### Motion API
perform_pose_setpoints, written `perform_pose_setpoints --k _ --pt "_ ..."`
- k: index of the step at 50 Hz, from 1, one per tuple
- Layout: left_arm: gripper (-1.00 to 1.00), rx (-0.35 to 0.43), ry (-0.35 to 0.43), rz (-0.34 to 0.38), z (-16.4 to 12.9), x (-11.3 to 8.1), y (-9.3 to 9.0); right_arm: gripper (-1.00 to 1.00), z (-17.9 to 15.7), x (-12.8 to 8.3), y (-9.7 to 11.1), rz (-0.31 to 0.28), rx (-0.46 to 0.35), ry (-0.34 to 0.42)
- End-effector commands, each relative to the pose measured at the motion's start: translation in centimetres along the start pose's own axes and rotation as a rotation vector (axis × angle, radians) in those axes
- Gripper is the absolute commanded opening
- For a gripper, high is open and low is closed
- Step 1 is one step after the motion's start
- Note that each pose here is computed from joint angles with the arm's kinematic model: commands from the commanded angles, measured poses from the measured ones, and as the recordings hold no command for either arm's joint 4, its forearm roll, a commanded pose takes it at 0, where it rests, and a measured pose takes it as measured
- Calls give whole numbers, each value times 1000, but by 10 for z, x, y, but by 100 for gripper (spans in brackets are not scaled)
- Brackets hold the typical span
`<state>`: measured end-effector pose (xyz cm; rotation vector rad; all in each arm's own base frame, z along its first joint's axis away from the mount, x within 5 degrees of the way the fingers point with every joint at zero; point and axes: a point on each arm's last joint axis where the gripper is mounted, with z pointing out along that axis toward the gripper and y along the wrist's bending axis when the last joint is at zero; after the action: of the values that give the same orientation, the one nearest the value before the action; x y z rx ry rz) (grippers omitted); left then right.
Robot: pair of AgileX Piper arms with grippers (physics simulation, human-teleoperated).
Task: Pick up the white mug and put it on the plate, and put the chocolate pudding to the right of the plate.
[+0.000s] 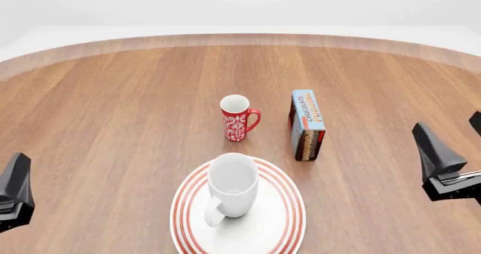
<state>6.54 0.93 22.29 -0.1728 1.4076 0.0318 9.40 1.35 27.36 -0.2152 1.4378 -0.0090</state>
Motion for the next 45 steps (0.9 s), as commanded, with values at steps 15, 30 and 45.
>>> perform_pose_setpoints --k 15,30,45 --pt "100 1 -1 -15 2 0 0 100 46 -15 7 4 -73 43" --pt "100 4 0 -18 5 0 0 100 65 -24 13 -29 -115 48" --pt "100 7 1 -21 1 0 0 100 88 -29 18 -29 -138 87"
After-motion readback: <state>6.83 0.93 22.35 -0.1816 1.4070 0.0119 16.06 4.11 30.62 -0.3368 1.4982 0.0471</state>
